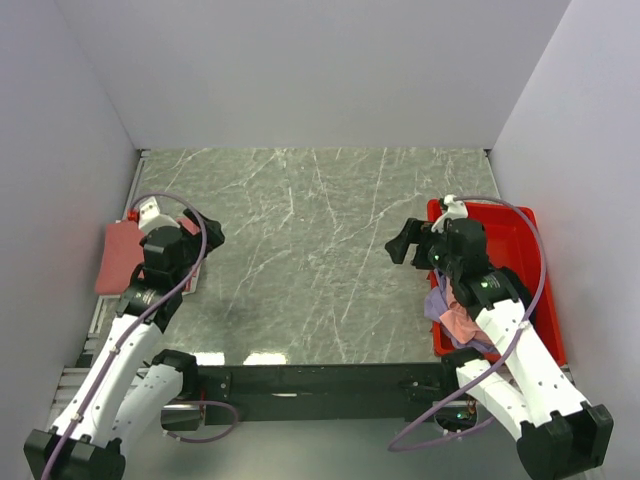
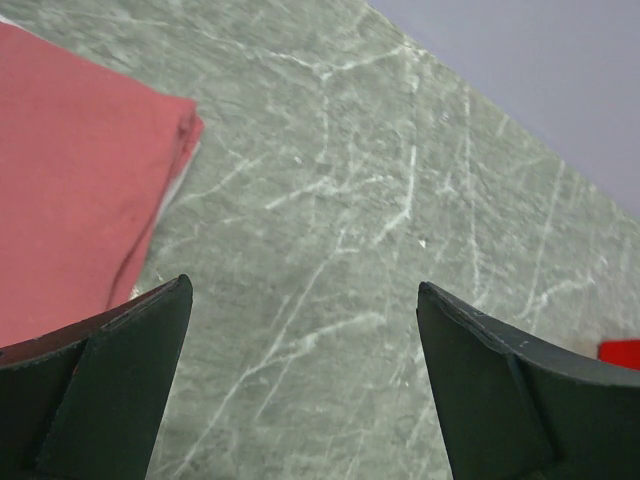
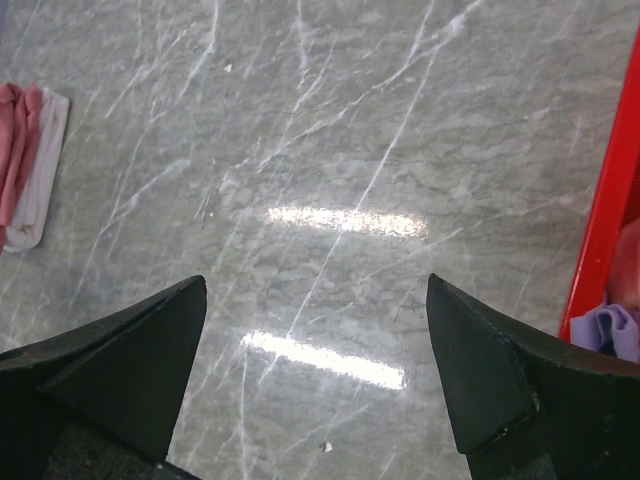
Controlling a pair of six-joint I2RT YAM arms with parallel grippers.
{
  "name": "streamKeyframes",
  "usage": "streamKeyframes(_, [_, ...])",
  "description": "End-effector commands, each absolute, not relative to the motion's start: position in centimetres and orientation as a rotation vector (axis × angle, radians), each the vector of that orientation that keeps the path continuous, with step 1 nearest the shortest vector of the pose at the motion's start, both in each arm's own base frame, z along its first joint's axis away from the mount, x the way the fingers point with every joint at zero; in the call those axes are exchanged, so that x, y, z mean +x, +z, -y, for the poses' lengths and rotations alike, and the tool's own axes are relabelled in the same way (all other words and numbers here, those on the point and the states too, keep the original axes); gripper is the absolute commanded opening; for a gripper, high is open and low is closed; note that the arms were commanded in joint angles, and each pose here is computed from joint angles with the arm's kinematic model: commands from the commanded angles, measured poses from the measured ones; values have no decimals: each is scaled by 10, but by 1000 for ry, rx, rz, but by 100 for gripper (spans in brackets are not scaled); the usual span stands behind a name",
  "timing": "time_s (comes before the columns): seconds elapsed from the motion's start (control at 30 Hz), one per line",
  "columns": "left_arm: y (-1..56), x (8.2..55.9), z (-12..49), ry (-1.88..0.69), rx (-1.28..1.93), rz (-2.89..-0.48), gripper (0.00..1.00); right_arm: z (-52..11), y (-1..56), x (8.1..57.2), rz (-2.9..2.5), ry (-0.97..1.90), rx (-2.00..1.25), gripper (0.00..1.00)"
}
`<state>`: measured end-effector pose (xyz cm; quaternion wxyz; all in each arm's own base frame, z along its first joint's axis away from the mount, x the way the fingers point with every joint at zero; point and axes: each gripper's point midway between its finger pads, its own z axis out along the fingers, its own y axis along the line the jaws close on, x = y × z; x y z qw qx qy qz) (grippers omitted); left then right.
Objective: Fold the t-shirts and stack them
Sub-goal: Reset both grippers
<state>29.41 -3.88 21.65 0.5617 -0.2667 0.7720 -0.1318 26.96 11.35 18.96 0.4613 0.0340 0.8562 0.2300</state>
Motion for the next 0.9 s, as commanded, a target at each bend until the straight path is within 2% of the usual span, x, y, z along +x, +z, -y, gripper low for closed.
streamKeyframes(0.0, [234,293,55,-444,-586,-1741,99,-103,201,280,-2011,520,124,96])
streamKeyframes(0.53, [222,285,46,-415,-598,-1708,99,-96,173,281,-2021,495,209,97])
streamKeyframes(0.87, [222,283,43,-402,-596,-1689,100,-85,176,282,-1956,449,245,99])
